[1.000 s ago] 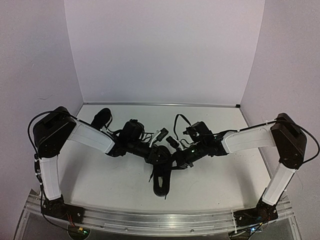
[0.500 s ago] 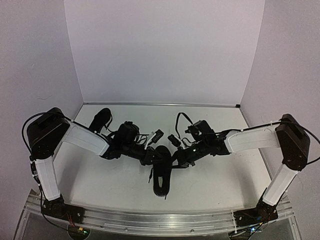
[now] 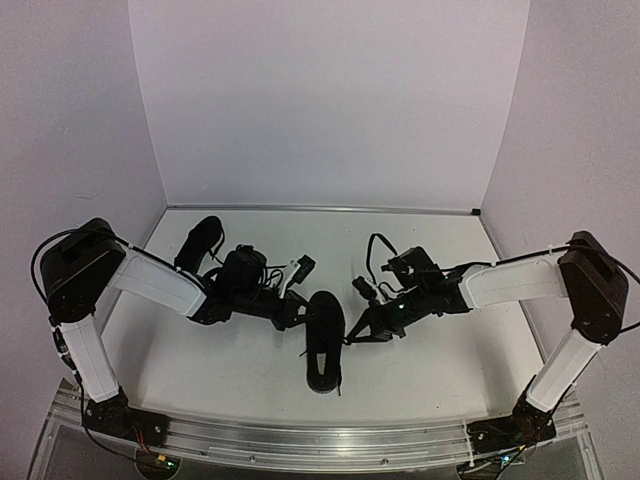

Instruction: Tie the shoes

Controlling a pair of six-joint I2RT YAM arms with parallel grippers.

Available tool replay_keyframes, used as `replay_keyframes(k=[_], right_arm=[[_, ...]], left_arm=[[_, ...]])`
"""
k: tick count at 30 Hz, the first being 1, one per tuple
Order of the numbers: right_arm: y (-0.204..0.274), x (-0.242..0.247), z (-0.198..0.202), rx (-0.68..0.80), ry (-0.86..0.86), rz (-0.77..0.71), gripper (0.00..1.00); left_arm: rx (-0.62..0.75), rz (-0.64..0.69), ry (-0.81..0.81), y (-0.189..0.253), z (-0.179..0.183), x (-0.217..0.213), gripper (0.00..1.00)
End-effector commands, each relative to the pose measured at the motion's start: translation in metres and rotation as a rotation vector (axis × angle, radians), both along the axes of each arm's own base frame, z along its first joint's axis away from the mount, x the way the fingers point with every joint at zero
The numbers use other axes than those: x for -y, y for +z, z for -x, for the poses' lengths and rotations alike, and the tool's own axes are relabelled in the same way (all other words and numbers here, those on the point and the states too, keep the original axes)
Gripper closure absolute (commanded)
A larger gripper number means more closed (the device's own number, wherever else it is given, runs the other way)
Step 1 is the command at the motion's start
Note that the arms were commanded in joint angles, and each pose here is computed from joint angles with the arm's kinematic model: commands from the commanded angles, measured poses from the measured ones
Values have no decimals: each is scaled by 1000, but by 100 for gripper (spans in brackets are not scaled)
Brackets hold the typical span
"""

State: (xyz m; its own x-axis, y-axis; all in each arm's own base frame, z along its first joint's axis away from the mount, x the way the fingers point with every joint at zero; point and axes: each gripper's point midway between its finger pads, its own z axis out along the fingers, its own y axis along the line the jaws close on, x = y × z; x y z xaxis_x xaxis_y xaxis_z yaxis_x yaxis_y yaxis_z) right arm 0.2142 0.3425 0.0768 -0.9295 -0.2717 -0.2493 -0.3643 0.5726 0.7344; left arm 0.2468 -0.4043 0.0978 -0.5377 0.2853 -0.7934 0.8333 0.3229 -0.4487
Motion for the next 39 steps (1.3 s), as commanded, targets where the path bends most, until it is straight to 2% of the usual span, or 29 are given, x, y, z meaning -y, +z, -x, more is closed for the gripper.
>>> replay_keyframes(k=[1,39], right_arm=[[5,10,0,33,-12,16,100],[-21,50,2,6,-50,115,100]], left_arm=[[62,42,56,21,-9,-6,100],[70,-29,133,3,-23,-27,100]])
